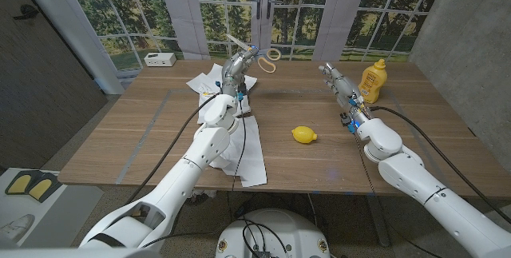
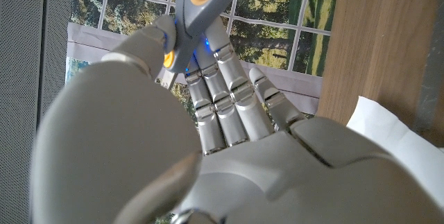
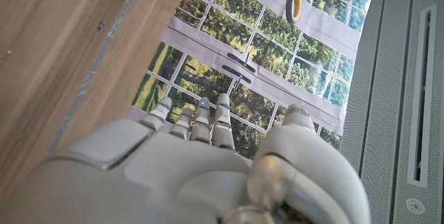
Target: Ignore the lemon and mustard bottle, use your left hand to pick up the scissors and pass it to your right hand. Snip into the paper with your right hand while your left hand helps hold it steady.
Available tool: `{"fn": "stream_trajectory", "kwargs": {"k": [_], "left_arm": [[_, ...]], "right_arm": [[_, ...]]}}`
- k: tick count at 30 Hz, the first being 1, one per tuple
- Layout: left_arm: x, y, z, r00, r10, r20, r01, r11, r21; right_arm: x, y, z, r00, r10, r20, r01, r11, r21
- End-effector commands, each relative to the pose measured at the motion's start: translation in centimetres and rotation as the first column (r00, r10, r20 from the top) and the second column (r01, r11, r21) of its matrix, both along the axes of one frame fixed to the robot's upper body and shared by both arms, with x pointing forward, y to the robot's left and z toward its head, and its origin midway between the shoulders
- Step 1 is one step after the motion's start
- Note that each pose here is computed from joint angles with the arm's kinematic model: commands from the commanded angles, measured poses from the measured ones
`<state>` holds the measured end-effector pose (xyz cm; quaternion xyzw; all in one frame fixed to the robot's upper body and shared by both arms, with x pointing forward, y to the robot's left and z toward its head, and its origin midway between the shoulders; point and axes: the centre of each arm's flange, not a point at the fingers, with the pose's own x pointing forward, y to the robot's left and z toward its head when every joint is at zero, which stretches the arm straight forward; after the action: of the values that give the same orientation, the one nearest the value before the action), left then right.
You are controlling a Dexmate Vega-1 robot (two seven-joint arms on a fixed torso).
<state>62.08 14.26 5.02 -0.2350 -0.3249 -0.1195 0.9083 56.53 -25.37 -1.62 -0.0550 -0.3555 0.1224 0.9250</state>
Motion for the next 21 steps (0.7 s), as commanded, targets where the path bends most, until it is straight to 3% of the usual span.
{"fn": "stream_trajectory", "kwargs": {"k": [1, 15, 21], "left_arm": [[0.1, -0.3, 0.1, 1.000, 0.005, -0.007, -0.005, 1.000, -0.023], [0.4, -0.3, 0.1, 1.000, -0.005, -0.017, 0.004, 1.000, -0.020], [0.6, -0.4, 0.2, 1.000, -0.012, -0.023, 0.012, 1.000, -0.012]], "right_arm": [[-1.2, 1.0, 0.8, 0.999, -0.018, 0.035, 0.021, 0.997, -0.072], [-2.8, 2.4, 2.1, 0.992, -0.056, 0.114, 0.068, 0.992, -0.105], [-3.9, 3.5, 2.6, 0.972, -0.143, 0.188, 0.165, 0.981, -0.105]]}}
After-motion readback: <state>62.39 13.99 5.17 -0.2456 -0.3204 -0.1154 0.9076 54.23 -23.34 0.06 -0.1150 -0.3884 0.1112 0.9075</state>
